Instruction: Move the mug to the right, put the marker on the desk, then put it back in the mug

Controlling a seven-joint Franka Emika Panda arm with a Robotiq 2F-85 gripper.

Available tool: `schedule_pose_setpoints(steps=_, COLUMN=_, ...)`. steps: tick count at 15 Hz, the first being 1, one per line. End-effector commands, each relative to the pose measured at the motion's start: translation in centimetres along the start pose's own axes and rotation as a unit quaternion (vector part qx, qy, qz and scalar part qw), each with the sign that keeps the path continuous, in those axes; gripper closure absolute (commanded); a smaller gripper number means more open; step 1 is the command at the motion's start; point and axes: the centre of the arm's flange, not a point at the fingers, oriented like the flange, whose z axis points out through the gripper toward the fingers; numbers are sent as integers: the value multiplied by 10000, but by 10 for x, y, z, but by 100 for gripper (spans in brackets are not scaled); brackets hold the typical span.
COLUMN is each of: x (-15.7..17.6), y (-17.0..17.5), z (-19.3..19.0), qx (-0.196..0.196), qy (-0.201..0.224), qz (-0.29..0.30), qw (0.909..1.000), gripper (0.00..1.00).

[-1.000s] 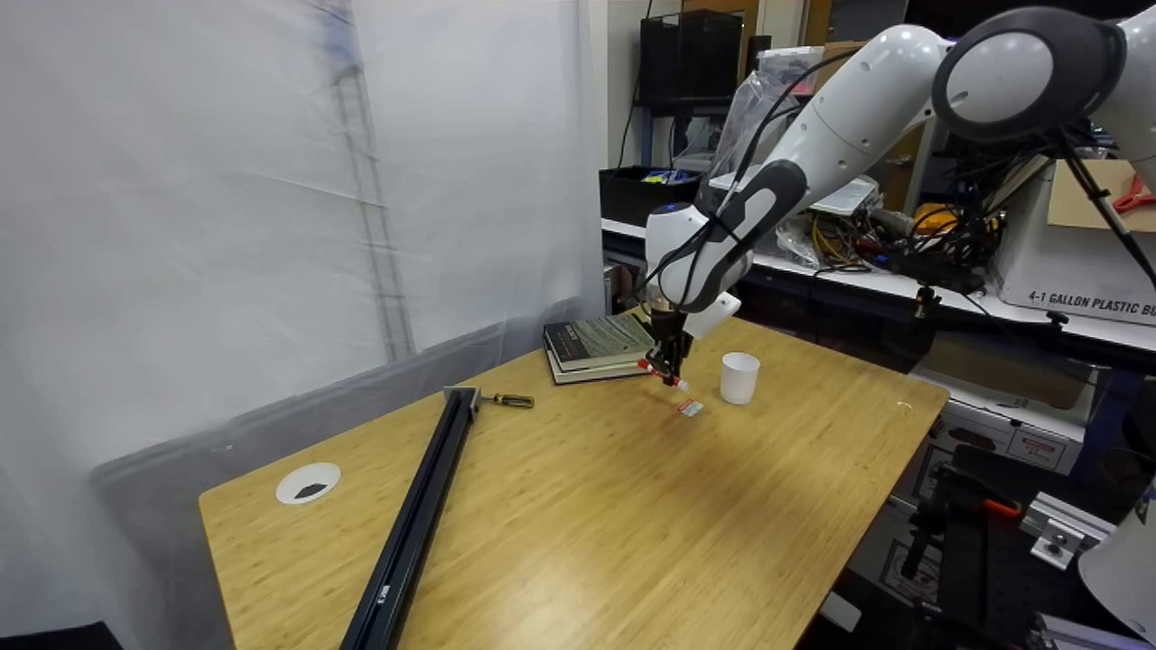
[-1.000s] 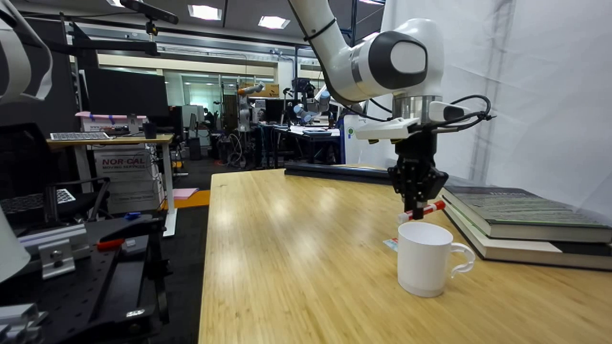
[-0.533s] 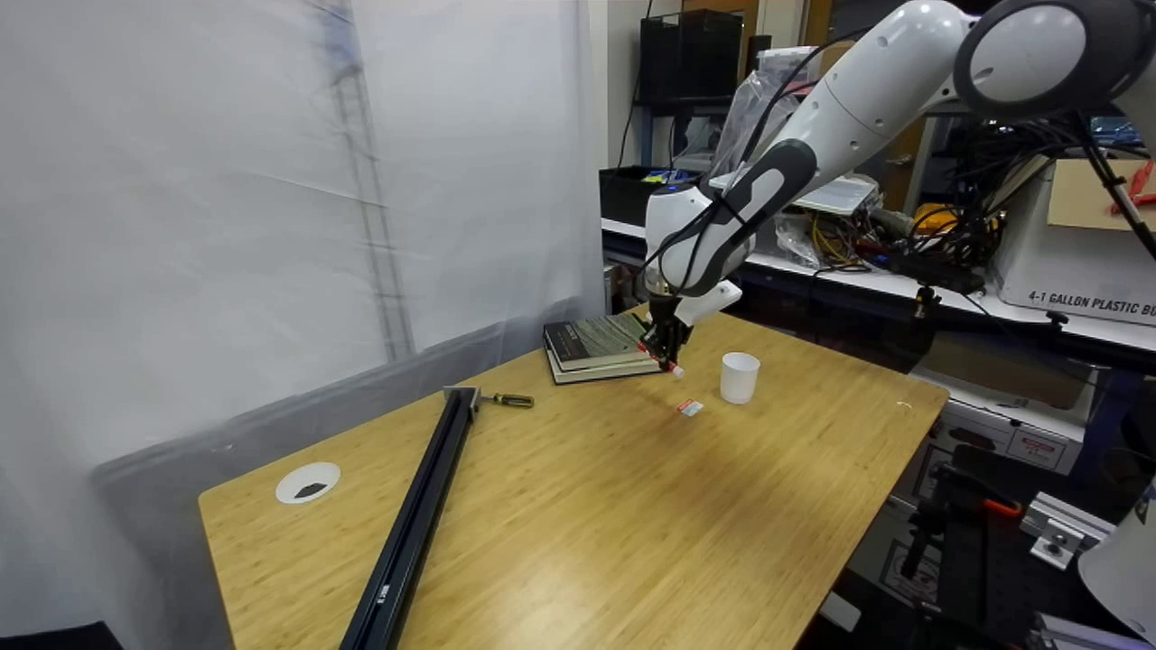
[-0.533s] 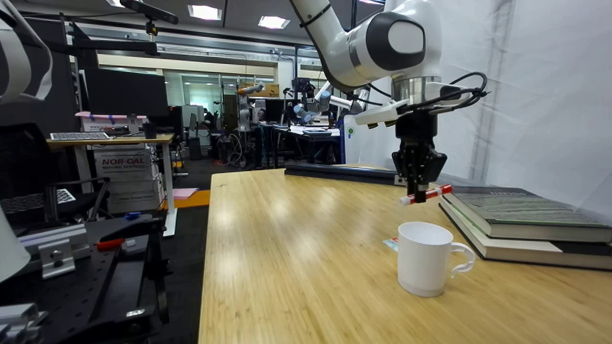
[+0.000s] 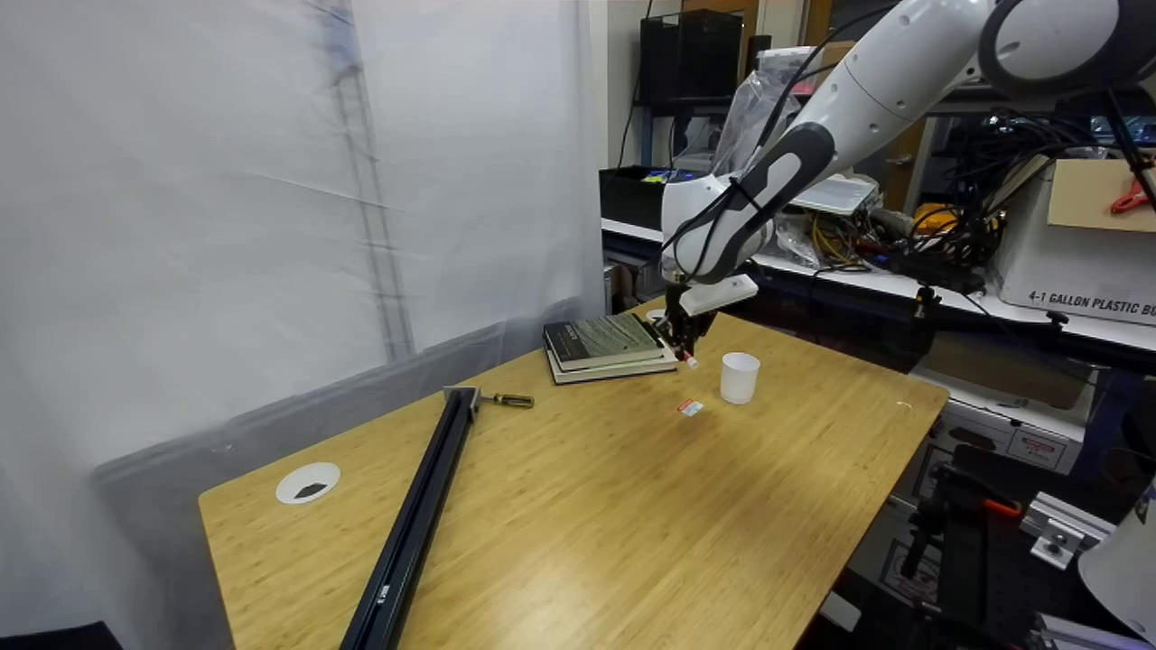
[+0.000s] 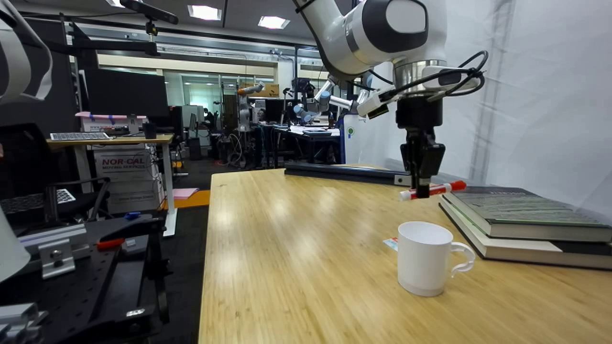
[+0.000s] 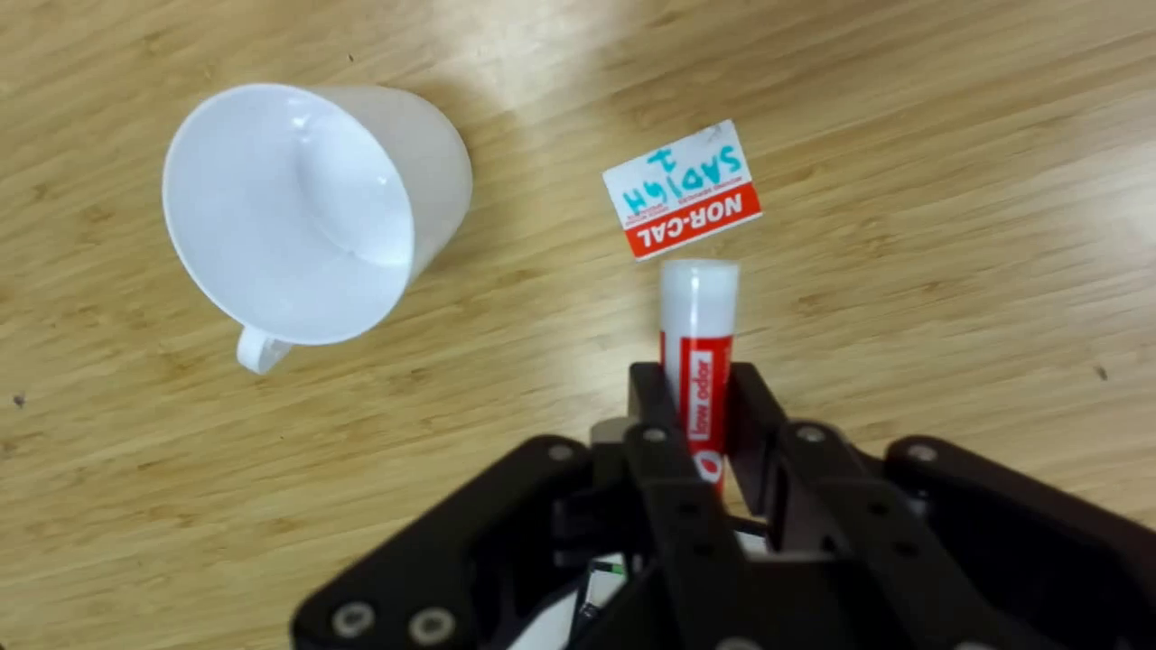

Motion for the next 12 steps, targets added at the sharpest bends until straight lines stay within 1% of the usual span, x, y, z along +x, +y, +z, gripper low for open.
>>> schedule_pose_setpoints(steps=1, x=-14, y=8, z=-12, qx=-44, qy=3, qz=656, qw=9978, gripper=95)
schedule_pose_setpoints(steps=7, x=-22, y=14, z=-15, qx=-70, qy=6, qz=1420, qw=9898, gripper=95)
schedule_pose_setpoints(steps=9, x=-24, y=19, z=-16, qx=-95, qy=23, qz=1700, qw=9854, gripper=95)
schedule_pose_setpoints(steps=12, x=-27, y=31, z=-20, qx=-122, qy=111, qz=2195, qw=9755, gripper=95)
